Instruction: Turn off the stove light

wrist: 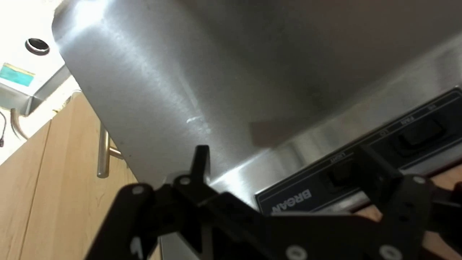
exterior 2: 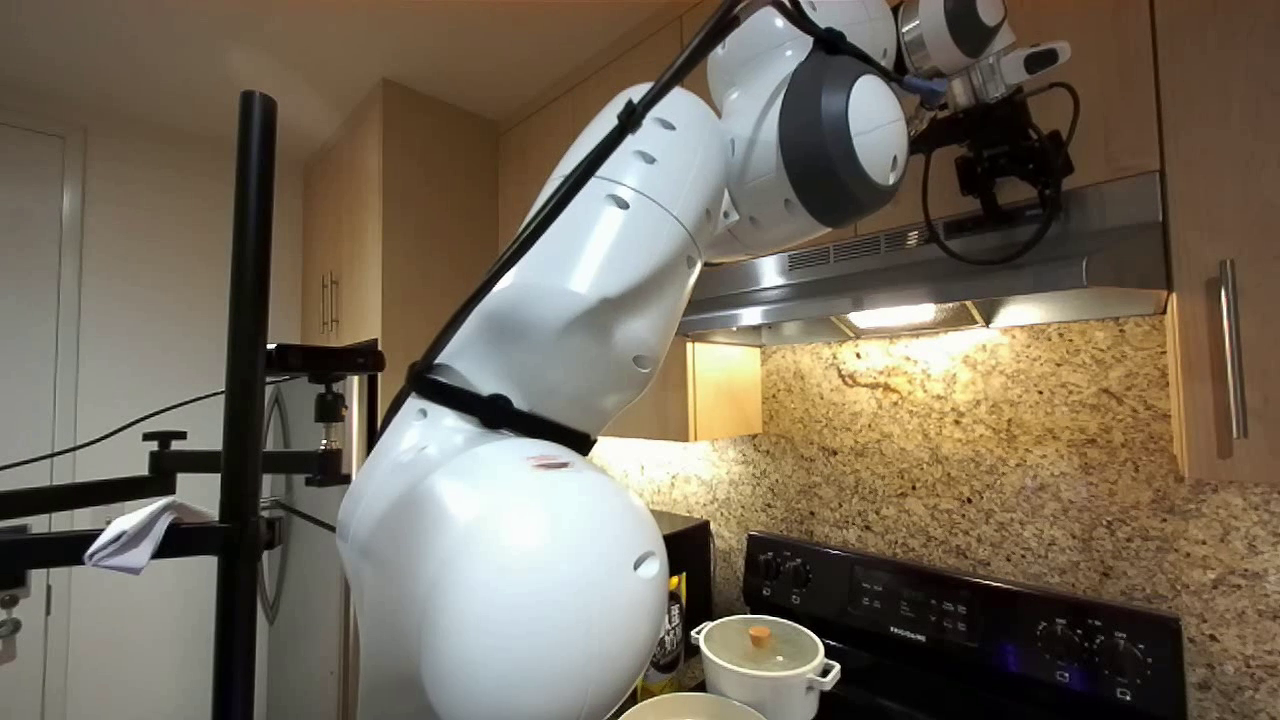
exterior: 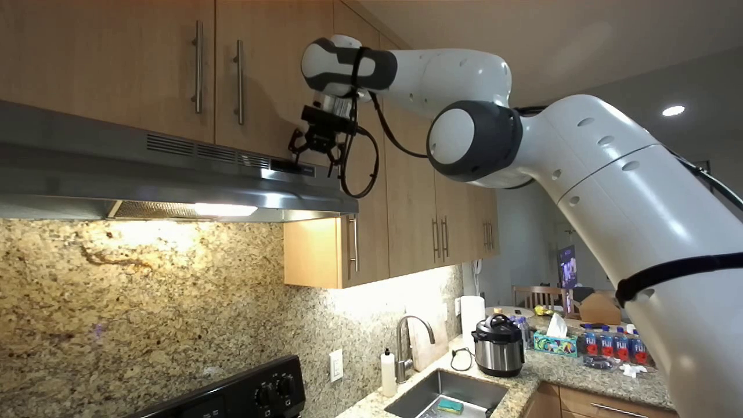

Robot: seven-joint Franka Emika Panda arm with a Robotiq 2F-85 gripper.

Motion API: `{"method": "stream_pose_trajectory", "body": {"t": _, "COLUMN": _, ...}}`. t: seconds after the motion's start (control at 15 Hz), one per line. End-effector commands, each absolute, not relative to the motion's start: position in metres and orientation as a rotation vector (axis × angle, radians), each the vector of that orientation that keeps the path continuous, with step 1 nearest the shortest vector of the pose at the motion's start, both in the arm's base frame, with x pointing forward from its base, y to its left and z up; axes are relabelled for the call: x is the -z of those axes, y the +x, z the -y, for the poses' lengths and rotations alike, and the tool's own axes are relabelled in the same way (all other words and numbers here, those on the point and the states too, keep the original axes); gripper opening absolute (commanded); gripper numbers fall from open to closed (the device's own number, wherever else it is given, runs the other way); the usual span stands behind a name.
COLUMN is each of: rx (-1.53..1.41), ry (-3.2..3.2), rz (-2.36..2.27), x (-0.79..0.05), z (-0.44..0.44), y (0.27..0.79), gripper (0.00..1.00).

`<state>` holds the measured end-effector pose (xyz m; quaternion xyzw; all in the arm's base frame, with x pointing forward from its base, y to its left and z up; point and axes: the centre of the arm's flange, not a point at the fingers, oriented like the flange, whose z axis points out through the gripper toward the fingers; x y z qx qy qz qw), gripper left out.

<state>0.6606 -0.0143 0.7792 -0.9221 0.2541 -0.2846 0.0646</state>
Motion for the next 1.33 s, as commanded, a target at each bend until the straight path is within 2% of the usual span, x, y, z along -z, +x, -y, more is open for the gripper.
{"method": "stream_pose_trajectory", "body": {"t": 0.0, "rx": 0.813, "ry": -2.773, "rz": -0.791, "x": -0.790, "z": 0.030, "y": 0.689, "gripper": 1.00}}
{"method": "stream_pose_trajectory", "body": {"t": 0.73, "rx": 0.792, "ry": -2.736, "rz": -0.839, "x": -0.780, "z": 0.045, "y": 0.693, "gripper": 1.00}}
{"method": "stream_pose_trajectory", "body": {"t": 1.27, "rx": 0.762, "ry": -2.730, "rz": -0.804, "x": -0.779, "z": 0.050, "y": 0.642, "gripper": 1.00}}
